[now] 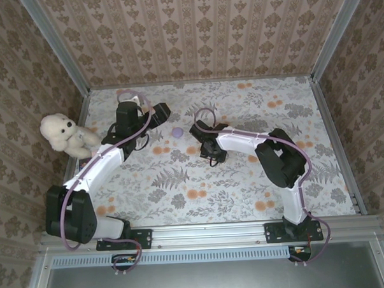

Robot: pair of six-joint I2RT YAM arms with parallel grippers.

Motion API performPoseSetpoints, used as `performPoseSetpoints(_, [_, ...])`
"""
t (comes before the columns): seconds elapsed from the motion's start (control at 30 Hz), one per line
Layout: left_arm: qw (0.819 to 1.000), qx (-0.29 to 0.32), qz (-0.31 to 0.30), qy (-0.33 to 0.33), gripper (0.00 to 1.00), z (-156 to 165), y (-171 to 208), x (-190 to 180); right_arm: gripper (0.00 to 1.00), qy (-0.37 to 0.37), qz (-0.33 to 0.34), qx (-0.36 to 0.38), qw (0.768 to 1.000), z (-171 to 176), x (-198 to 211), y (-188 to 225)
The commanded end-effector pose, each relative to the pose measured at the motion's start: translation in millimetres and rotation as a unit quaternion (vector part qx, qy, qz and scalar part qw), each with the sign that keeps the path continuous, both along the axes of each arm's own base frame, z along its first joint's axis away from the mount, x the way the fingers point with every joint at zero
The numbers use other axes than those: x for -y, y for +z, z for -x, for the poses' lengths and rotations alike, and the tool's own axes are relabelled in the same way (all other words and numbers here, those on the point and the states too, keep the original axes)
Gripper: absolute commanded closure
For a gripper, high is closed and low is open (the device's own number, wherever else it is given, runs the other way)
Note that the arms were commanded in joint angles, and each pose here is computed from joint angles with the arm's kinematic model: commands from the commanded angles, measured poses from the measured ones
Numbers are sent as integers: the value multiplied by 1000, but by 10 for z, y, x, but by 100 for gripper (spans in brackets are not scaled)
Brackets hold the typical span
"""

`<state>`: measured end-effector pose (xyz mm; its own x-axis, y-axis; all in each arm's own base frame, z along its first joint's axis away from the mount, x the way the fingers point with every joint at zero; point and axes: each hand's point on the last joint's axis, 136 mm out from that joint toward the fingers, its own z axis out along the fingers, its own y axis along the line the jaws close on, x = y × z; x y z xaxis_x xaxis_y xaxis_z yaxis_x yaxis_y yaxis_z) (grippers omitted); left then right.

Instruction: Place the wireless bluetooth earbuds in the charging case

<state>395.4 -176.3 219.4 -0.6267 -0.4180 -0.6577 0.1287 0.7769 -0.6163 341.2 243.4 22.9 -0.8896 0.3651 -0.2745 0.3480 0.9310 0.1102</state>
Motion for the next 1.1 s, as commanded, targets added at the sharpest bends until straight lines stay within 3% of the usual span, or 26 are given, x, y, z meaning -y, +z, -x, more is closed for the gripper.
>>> performPoseSetpoints(0.0, [998,13,4,-57,1,51,-138,178,61,-13,-56,36,998,-68,-34,274])
performPoseSetpoints(0.3, [983,64,65,-157,6,268,-366,576,61,-82,-179,100,975,-416,104,826])
performPoseSetpoints(0.53, [963,93,104,-229,21,443,-456,1065,60,-122,-248,118,954,-653,131,1112])
performPoseSetpoints(0.73, [952,101,168,-236,32,395,-539,1294,60,-157,-310,114,931,-778,65,1192])
performPoseSetpoints(0.9, [948,112,203,-220,35,359,-598,1346,60,-174,-332,111,920,-841,19,1218])
performPoseSetpoints(1.07, [948,115,198,-221,35,362,-618,1435,60,-183,-340,110,916,-878,-4,1221])
